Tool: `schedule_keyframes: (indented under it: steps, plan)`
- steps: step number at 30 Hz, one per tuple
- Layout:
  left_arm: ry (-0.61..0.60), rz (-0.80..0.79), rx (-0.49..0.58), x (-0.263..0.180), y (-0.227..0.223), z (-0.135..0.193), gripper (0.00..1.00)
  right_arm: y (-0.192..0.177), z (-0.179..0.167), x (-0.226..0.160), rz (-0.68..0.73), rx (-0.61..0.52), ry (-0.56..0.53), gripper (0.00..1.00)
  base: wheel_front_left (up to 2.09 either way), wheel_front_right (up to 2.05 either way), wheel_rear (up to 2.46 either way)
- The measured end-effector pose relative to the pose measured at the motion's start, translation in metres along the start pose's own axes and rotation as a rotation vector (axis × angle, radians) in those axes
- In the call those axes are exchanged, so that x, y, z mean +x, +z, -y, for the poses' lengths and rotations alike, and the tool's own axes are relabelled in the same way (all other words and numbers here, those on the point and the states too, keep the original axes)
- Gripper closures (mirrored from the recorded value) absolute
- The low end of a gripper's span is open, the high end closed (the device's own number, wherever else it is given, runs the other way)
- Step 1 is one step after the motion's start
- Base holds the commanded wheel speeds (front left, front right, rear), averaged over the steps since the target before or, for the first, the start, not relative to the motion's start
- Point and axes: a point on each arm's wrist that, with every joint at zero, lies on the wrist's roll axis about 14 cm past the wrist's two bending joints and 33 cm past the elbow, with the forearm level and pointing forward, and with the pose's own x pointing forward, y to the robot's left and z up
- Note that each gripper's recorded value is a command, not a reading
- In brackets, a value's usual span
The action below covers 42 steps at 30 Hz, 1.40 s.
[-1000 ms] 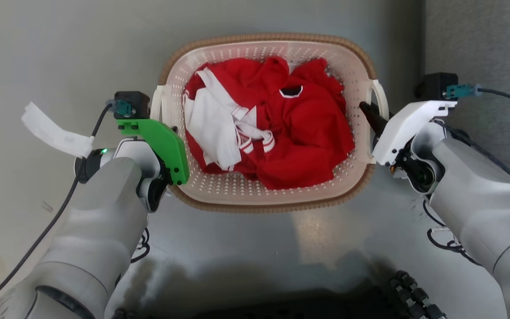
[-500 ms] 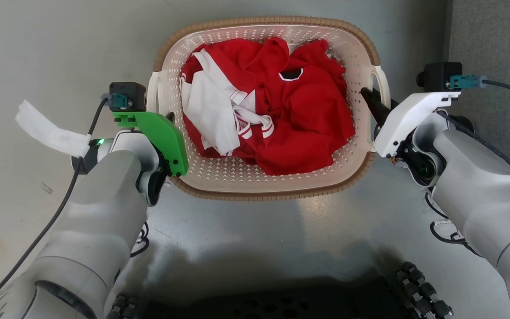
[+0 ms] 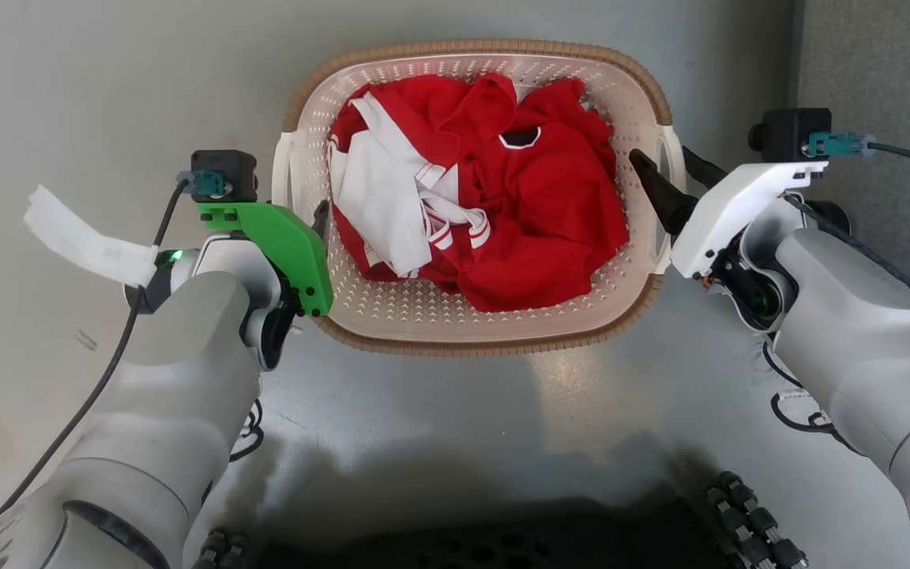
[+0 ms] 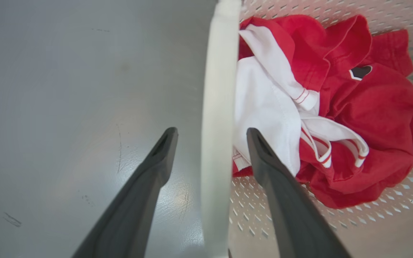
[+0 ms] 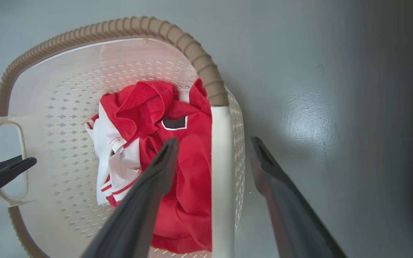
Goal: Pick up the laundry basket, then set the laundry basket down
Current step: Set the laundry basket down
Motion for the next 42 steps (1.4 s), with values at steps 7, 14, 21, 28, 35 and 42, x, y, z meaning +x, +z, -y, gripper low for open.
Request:
schedule_keyframes:
  steps: [7, 14, 21, 28, 35, 42]
  plan:
    - [0.009, 0.023, 0.009, -0.008, 0.007, 0.001, 0.00, 0.009, -0.003, -0.007, 0.027, -0.014, -0.001, 0.00, 0.00, 0.00, 0.00]
    - [0.012, 0.079, -0.007, -0.021, 0.014, 0.004, 0.00, 0.021, -0.010, -0.019, 0.076, -0.012, -0.001, 0.00, 0.00, 0.00, 0.00]
    - [0.014, 0.138, 0.010, -0.040, 0.020, 0.009, 0.00, 0.029, -0.022, -0.036, 0.114, -0.034, 0.011, 0.00, 0.00, 0.00, 0.00]
    - [-0.003, 0.261, 0.034, -0.062, 0.046, 0.022, 0.00, 0.047, -0.038, -0.056, 0.180, -0.070, 0.031, 0.00, 0.00, 0.00, 0.00]
    - [-0.017, 0.343, 0.058, -0.087, 0.061, 0.034, 0.00, 0.060, -0.053, -0.080, 0.252, -0.091, 0.049, 0.00, 0.00, 0.00, 0.00]
    - [-0.036, 0.413, 0.072, -0.117, 0.067, 0.047, 0.00, 0.071, -0.063, -0.112, 0.332, -0.110, 0.055, 0.00, 0.00, 0.00, 0.00]
